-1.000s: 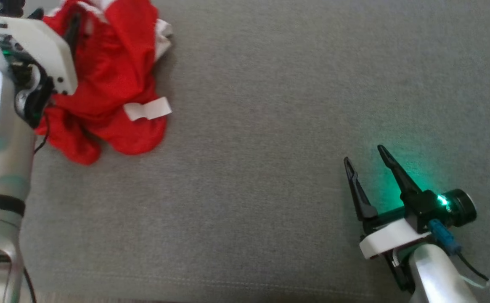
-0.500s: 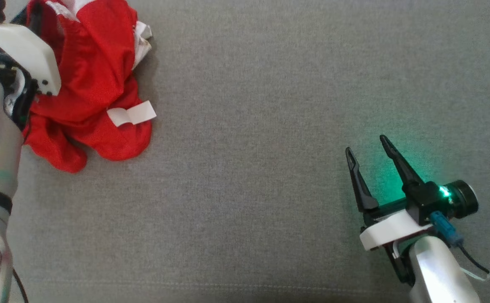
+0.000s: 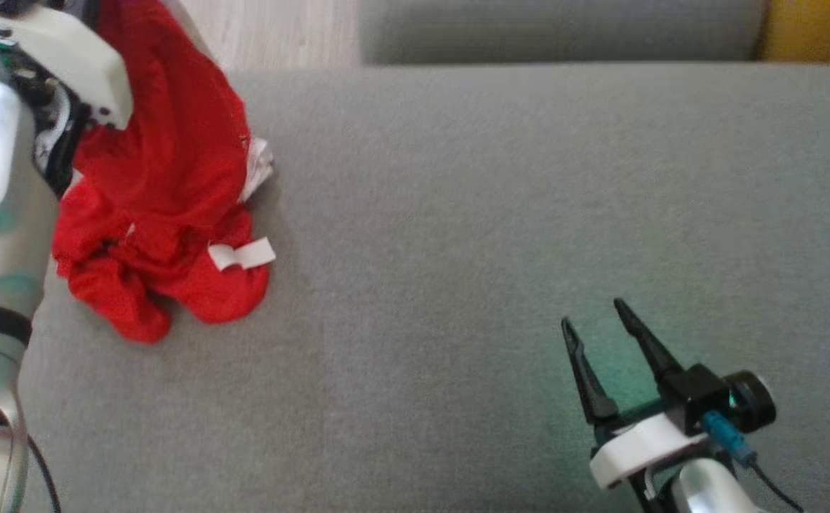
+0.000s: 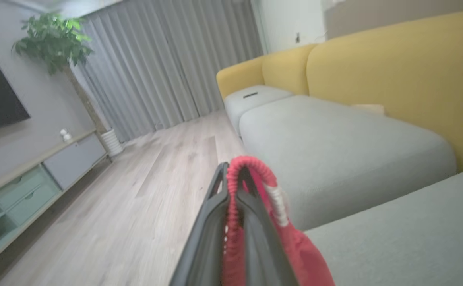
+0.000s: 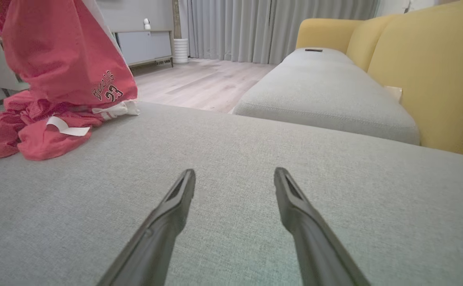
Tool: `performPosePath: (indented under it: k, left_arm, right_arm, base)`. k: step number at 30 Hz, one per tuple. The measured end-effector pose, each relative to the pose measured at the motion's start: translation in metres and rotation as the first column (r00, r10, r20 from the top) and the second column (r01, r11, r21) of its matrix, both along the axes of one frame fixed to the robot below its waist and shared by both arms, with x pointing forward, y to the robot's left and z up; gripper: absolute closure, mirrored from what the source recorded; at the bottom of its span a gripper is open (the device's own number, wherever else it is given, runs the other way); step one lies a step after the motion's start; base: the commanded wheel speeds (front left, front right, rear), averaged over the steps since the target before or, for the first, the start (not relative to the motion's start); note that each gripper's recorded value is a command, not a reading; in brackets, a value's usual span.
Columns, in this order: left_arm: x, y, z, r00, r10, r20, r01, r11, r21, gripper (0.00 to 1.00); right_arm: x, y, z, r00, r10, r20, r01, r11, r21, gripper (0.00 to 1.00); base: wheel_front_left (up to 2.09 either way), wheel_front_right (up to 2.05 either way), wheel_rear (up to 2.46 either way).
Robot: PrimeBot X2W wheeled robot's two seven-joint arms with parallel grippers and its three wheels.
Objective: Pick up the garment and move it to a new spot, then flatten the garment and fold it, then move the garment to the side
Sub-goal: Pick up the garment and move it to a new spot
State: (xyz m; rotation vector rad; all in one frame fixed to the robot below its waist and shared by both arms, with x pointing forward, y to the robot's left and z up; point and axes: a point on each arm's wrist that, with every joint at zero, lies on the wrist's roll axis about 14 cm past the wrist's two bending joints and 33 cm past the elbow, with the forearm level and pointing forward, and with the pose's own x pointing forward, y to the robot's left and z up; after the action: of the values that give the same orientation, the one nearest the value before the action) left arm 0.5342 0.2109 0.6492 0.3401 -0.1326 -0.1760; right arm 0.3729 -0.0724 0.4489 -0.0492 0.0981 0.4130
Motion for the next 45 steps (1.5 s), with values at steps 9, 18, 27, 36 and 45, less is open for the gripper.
performPosePath:
  k: [9, 18, 27, 36, 45]
  left_arm:
    - [-0.017, -0.118, 0.082, 0.933, -0.300, 0.200, 0.303, 0.953, 0.016, 1.00]
    - [-0.035, -0.219, 0.125, 0.807, -0.504, 0.309, 0.526, 0.850, 0.012, 1.00]
    - [-0.057, -0.310, 0.110, 0.684, -0.670, 0.289, 0.712, 0.700, -0.061, 1.00]
    - [-0.068, -0.312, -0.079, 0.702, -0.706, -0.094, 0.669, 0.698, -0.256, 1.00]
    - [-0.113, -0.267, -0.159, 0.766, -0.595, -0.244, 0.496, 0.788, -0.364, 0.00]
  right_arm:
    - [-0.028, -0.030, 0.025, 0.992, -0.108, 0.059, 0.105, 0.993, 0.044, 0.00]
    - [-0.050, -0.065, 0.030, 0.971, -0.226, 0.079, 0.223, 0.974, 0.050, 0.00]
    - [-0.057, -0.091, 0.027, 0.947, -0.316, 0.060, 0.312, 0.948, 0.062, 0.00]
    - [-0.040, -0.089, 0.022, 0.951, -0.308, 0.031, 0.305, 0.950, 0.068, 0.00]
    - [-0.036, -0.073, 0.027, 0.965, -0.259, 0.047, 0.254, 0.963, 0.089, 0.00]
  base:
    - [0.00, 0.00, 0.00]
    - [0.00, 0.00, 0.00]
    - [0.00, 0.00, 0.00]
    - [0.00, 0.00, 0.00]
    - [0.00, 0.00, 0.00]
